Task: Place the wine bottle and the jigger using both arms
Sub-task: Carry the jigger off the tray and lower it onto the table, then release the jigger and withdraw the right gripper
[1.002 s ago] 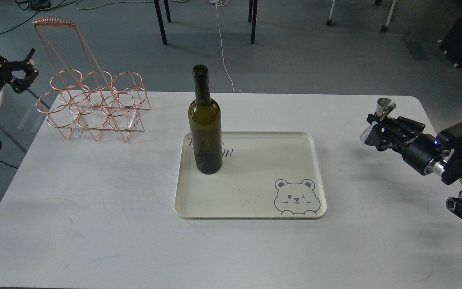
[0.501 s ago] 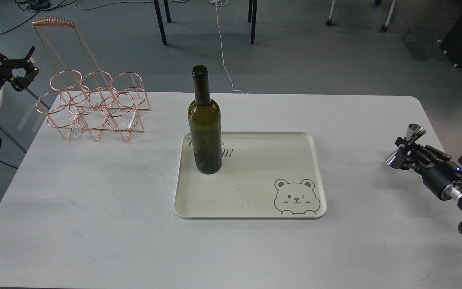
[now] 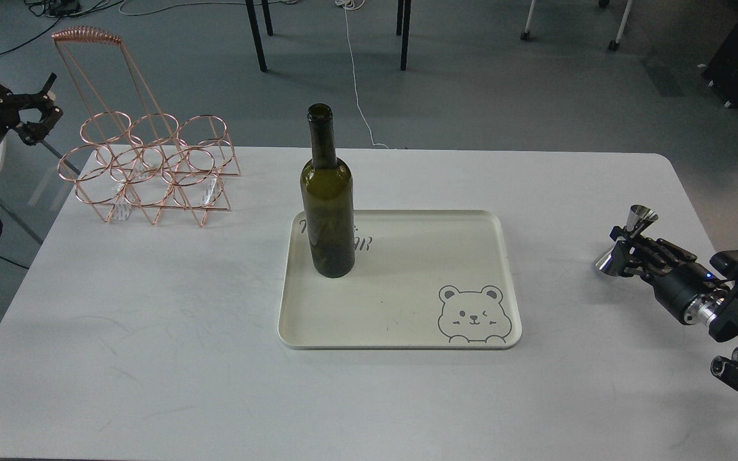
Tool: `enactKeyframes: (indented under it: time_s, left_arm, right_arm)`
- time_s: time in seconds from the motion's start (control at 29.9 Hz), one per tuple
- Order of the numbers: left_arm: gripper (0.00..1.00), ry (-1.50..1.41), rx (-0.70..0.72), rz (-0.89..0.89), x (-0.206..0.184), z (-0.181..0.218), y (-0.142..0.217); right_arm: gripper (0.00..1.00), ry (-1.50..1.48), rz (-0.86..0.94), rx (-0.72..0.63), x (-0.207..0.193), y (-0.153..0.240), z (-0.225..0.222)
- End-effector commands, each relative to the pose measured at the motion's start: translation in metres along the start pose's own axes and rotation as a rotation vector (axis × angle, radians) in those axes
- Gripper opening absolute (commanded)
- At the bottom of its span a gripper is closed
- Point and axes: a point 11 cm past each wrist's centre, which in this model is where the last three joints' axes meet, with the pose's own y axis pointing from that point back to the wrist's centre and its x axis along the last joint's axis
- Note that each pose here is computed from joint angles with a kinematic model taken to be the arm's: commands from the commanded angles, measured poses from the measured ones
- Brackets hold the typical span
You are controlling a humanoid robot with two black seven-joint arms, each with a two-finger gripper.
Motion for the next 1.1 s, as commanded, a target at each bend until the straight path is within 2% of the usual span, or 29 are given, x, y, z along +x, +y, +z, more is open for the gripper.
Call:
enactKeyframes:
  time_s: [0.0,0.13,0.2,0.4,0.47,0.7,0.9,1.07]
  left_arm:
    - [0.98,-0.001,0.0,0.0,0.0,0.001,0.0]
    - [0.98,-0.003,-0.002,0.002,0.001,0.002,0.0]
    - [0.98,-0.005,-0.003,0.003,0.001,0.003,0.001]
    - [0.98,-0.015,-0.007,0.006,0.003,0.009,0.003]
    - [0.98,-0.019,-0.01,0.007,0.004,0.012,0.003]
    - [0.98,-0.025,-0.012,0.009,0.005,0.015,0.004]
    - [0.98,-0.059,0.007,-0.009,0.001,0.033,0.009]
    - [0.98,-0.117,0.034,-0.038,-0.007,0.053,0.01]
  right_arm:
    - [0.25,-0.003,-0.002,0.005,-0.001,0.0,-0.002]
    - [0.43,-0.015,-0.004,0.028,-0.002,-0.001,-0.009]
    - [0.48,-0.026,-0.012,0.042,-0.005,0.001,-0.014]
    - [0.54,-0.032,-0.041,0.05,-0.012,0.015,-0.012]
    - [0.59,-0.036,-0.045,0.059,-0.009,0.02,-0.012]
    - [0.71,-0.034,-0.088,0.046,-0.003,0.061,0.004]
    - [0.8,-0.139,-0.059,0.017,0.028,0.094,0.005]
    - [0.84,-0.196,0.037,-0.003,0.077,0.102,0.006]
